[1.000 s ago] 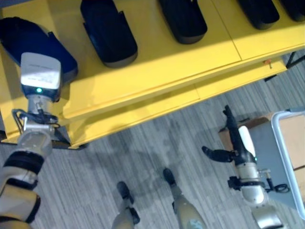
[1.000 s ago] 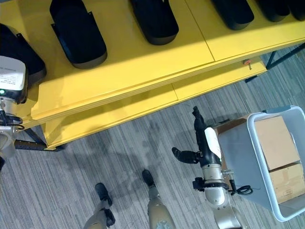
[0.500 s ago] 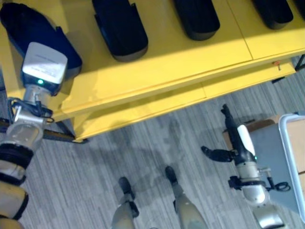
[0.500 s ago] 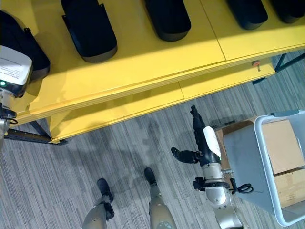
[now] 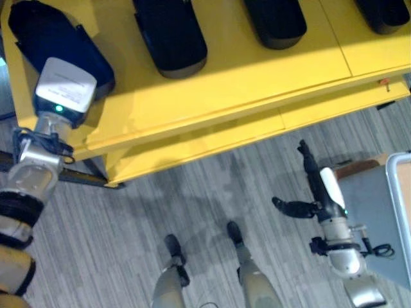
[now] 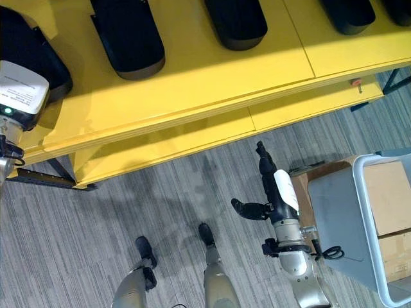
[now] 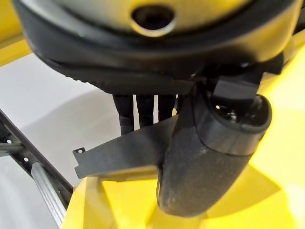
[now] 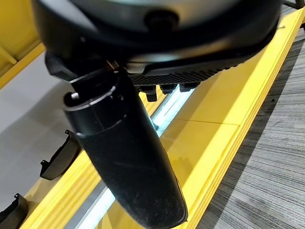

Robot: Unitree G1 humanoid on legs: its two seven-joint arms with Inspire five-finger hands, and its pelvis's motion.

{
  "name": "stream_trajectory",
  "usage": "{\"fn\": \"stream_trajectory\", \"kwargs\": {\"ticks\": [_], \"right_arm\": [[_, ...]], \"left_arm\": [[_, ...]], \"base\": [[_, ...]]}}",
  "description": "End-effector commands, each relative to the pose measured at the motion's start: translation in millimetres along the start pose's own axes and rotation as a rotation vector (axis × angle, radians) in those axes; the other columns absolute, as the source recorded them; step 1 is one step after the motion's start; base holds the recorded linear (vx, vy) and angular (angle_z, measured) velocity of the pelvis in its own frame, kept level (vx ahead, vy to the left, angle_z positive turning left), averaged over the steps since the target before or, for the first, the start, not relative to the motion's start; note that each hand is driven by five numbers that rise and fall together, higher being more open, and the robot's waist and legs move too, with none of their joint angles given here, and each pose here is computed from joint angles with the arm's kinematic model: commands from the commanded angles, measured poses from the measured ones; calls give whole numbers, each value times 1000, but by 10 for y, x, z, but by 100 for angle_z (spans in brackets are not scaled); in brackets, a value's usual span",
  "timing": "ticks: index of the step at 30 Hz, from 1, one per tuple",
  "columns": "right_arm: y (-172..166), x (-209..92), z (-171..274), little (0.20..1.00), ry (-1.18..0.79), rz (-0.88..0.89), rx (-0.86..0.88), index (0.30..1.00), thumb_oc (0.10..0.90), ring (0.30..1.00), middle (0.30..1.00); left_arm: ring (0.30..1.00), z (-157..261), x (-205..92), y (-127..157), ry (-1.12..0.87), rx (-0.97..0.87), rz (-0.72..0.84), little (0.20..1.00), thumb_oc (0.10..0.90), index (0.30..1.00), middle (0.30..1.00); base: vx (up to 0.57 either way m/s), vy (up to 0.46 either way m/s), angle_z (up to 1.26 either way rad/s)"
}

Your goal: Move parts from the plastic box to the shelf.

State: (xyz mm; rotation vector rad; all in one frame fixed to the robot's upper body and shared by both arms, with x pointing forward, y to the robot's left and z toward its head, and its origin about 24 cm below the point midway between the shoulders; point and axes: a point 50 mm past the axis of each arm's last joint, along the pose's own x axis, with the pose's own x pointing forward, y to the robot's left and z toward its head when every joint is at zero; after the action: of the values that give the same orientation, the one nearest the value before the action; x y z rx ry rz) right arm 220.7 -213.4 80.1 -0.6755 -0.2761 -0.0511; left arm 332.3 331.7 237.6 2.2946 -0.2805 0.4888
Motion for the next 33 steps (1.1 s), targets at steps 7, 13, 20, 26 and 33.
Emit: {"fn": "stream_trajectory", "kwargs": {"ticks": [7,13,20,26,33], "right_arm": [[-404,197,346,1000,-231,-149,-15,1000,900,1000,1000],[-406,195,359,1000,-242,-141,-9,1000,900,1000,1000],[-394,203,393,1000,-267,-117,7,1000,900,1000,1000],[-397,198,410,1000,-281,-97,11,1000,900,1000,1000],[-386,187,437,1000,-300,-77,25,1000,900,1000,1000]], "left_arm": [[1000,-342,-114,-48,-22,155,-91,1000,900,1000,1000],[1000,-402,-144,-59,-54,198,-114,1000,900,1000,1000],[1000,-474,-196,-144,-75,240,-173,1000,900,1000,1000],[1000,-461,-238,-196,-130,275,-212,1000,900,1000,1000],[1000,-492,-294,-274,-137,295,-249,1000,900,1000,1000]], "base": [[0,0,0],[0,0,0],[-1,-2,1],[0,-6,3],[-1,-1,1]]}}
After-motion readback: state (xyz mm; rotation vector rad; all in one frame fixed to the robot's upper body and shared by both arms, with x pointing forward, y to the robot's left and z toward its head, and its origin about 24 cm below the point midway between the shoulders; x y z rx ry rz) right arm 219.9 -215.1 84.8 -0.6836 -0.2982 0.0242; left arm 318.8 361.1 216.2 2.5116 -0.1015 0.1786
